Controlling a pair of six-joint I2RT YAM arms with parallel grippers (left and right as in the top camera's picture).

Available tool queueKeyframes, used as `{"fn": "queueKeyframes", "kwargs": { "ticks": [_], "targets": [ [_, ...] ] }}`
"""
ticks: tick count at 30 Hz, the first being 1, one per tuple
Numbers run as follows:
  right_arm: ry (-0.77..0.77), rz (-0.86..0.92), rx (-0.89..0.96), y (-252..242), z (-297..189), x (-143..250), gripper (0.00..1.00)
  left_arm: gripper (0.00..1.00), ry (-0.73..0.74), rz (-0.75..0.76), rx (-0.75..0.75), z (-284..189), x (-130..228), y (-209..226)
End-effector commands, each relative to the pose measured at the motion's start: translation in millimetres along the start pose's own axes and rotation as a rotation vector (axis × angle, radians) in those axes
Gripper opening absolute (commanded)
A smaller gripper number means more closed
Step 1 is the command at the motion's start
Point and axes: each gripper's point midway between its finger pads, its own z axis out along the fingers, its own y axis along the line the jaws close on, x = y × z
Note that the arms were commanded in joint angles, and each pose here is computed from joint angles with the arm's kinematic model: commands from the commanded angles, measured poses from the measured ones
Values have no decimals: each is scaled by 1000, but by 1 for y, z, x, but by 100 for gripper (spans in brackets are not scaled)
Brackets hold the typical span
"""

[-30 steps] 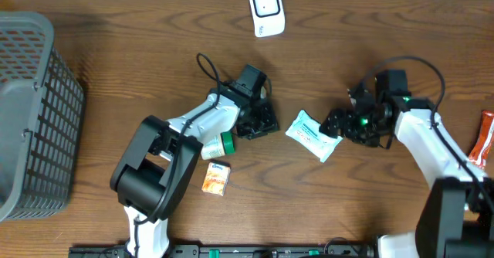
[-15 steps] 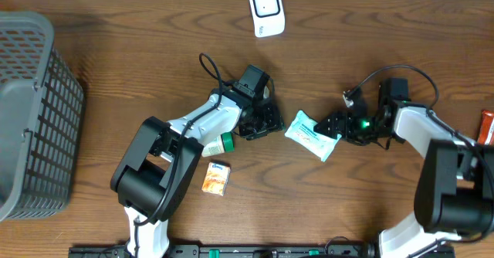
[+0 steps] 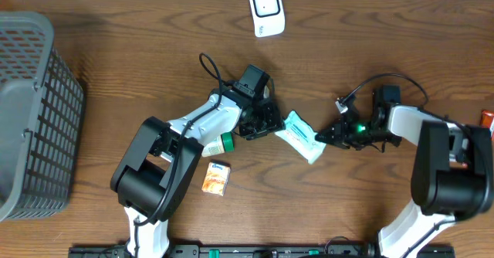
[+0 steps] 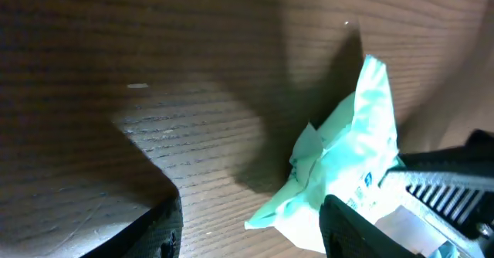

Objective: Scan the item barcode

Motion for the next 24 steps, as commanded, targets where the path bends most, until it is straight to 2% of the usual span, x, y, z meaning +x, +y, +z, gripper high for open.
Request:
{"fn": "queueKeyframes", "kwargs": {
  "ticks": [1, 3, 8, 14, 17, 24],
  "targets": [
    [-68, -83, 162, 1, -28, -3, 2, 64, -10, 22, -98, 11, -2, 33],
    [-141, -114, 278, 8, -57, -6, 2, 76, -20, 40, -93, 5, -8, 32],
    [-374, -190, 568, 34, -131, -3, 2, 81, -109, 115, -46, -26, -27, 5],
    [-689, -142, 901, 53, -205, 14, 2, 84, -384, 210, -57, -106, -54, -29],
    [-729, -154, 1003, 58, -209, 22, 1, 84, -531, 244, -51, -157, -61, -43],
    [-603, -265, 1238, 53, -161, 21, 1, 84, -775, 246, 46, -271, -55, -57]
  ]
}}
